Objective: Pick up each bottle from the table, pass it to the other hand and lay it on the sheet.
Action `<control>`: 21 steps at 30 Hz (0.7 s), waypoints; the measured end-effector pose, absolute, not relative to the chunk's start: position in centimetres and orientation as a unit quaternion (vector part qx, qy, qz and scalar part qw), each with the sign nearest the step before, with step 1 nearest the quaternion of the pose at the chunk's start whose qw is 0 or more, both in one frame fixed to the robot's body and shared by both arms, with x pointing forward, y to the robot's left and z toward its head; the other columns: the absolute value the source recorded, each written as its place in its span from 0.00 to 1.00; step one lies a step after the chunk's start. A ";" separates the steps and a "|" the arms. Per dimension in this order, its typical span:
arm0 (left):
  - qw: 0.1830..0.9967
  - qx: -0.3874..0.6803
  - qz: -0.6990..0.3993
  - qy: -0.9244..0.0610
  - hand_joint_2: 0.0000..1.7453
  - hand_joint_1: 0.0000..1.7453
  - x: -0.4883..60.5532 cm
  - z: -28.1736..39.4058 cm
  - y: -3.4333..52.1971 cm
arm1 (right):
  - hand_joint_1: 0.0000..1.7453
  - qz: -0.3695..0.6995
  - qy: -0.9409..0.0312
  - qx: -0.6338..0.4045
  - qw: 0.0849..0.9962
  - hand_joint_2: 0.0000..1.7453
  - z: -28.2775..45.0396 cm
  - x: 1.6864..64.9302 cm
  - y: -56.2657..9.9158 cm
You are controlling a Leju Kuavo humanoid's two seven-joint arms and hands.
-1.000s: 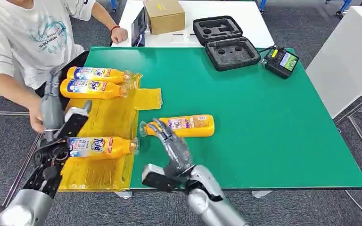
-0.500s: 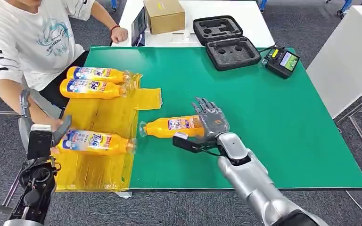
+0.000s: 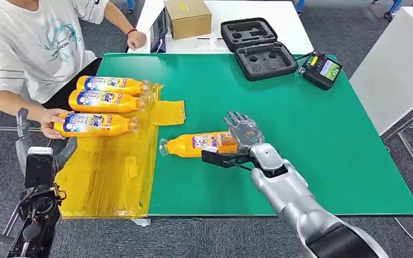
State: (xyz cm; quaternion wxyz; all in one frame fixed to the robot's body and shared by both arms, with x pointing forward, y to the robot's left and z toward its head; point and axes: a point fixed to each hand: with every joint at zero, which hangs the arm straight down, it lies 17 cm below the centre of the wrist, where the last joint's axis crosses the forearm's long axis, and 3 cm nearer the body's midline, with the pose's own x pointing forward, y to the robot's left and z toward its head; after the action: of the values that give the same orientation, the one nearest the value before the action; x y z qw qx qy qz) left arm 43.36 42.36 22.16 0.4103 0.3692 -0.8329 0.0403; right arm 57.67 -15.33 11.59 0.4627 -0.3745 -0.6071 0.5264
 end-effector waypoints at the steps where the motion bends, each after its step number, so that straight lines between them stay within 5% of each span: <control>1: 0.411 0.369 0.041 -0.833 1.00 0.00 43.3 22.1 42.4 | 0.00 0.529 -0.606 -0.369 0.466 1.00 11.3 57.6 -15.0; 21: 0.424 0.357 0.046 -0.831 1.00 0.00 43.6 21.3 42.5 | 0.00 0.536 -0.575 -0.260 0.561 1.00 7.9 57.6 -14.7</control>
State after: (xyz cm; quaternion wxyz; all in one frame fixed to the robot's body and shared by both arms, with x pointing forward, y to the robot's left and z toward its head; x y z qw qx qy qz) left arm 43.61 42.48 21.27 0.4241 0.3568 -0.8311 0.0457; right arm 57.57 -14.68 7.93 0.5606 -0.2602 -0.5749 0.5362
